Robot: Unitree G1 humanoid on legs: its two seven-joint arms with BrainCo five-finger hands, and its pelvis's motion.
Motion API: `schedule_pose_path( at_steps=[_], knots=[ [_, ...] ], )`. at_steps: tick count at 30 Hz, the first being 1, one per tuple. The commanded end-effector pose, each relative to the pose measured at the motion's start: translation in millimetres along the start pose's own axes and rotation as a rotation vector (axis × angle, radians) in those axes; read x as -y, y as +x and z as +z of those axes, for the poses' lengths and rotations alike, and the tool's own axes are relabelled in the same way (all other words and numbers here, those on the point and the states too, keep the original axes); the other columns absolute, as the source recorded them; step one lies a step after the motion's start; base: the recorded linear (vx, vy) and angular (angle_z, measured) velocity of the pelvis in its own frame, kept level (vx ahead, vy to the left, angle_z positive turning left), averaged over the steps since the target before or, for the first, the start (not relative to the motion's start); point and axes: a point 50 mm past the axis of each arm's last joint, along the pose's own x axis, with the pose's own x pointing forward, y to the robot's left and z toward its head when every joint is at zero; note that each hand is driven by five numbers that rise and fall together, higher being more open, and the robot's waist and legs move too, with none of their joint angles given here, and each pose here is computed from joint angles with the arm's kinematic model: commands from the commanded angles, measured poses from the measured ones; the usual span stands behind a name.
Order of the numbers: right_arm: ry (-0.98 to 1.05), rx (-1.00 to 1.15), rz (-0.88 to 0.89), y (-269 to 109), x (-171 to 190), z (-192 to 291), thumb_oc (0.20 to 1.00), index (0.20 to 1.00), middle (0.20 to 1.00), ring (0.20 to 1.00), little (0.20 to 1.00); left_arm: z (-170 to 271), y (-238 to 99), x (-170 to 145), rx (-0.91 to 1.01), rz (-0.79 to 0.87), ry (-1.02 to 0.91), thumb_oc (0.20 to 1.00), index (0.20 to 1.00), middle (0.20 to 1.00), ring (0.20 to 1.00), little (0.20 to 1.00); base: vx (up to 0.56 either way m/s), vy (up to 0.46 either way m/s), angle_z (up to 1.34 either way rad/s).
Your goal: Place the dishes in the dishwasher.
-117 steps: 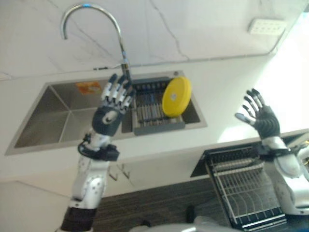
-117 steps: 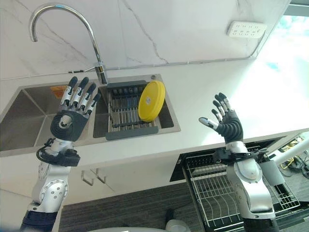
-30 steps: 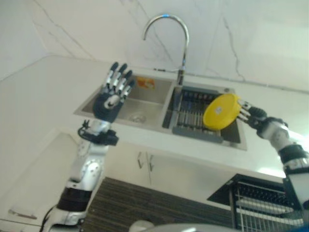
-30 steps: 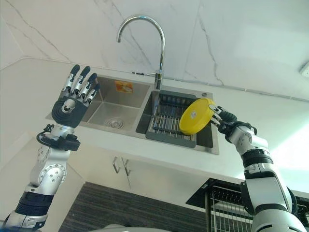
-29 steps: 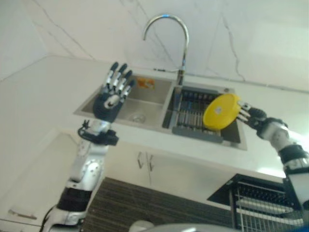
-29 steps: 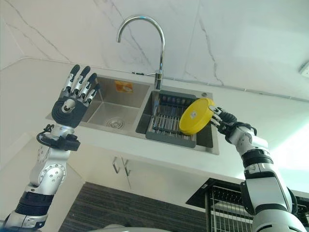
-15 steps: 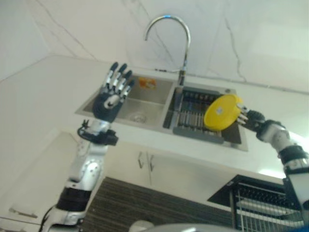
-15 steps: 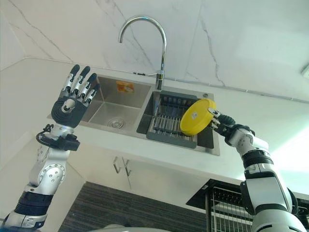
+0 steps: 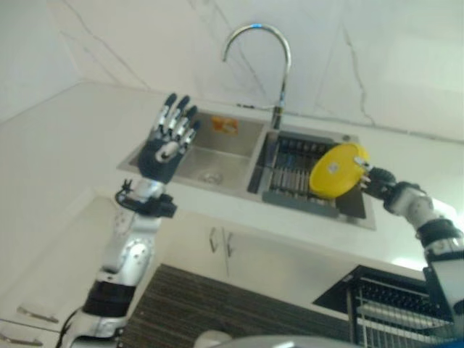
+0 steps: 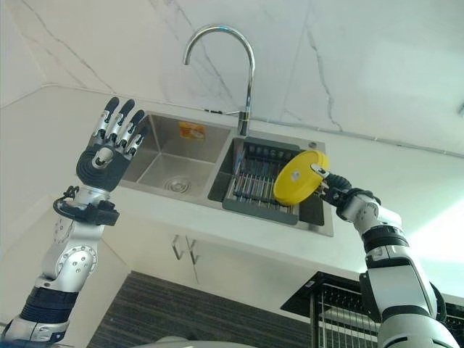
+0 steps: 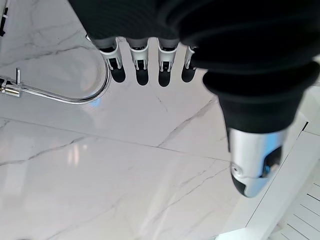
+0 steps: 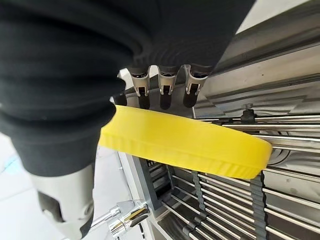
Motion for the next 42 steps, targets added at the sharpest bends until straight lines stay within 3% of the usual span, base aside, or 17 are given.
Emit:
schedule_pose_path(
  at_steps=[1, 26, 27, 28, 42],
  knots=[
    [-0.034, 0.111, 0.061, 3.1, -27.9, 41.3, 1.0, 1.0, 1.0, 1.0, 1.0, 9.7, 16.3, 7.3, 0.038, -0.068, 0.007, 1.0, 1.0, 1.0, 1.0, 1.0, 0.0, 0.0, 0.0],
    [0.012, 0.174, -0.028, 6.1, -25.3, 42.0, 1.0, 1.0, 1.0, 1.0, 1.0, 7.5, 14.7, 5.6, -0.007, -0.061, 0.028, 1.0, 1.0, 1.0, 1.0, 1.0, 0.02, -0.013, 0.02],
    [0.008, 0.177, -0.032, 6.4, -24.8, 42.1, 0.787, 0.787, 0.787, 0.787, 0.787, 7.2, 14.7, 5.5, -0.011, -0.062, 0.029, 1.0, 1.0, 1.0, 1.0, 1.0, 0.06, -0.031, 0.06],
    [-0.006, 0.173, -0.028, 7.7, -26.3, 41.7, 0.2, 0.2, 0.2, 0.2, 0.2, 6.6, 14.4, 4.8, -0.019, -0.061, 0.03, 1.0, 1.0, 1.0, 1.0, 1.0, 0.06, -0.025, 0.08],
    [-0.089, 0.177, -0.126, 8.4, -21.3, 44.8, 0.2, 0.2, 0.2, 0.2, 0.2, 1.3, 8.3, 3.0, -0.047, -0.052, 0.012, 1.0, 1.0, 1.0, 1.0, 1.0, 0.01, -0.001, 0.04]
  ],
)
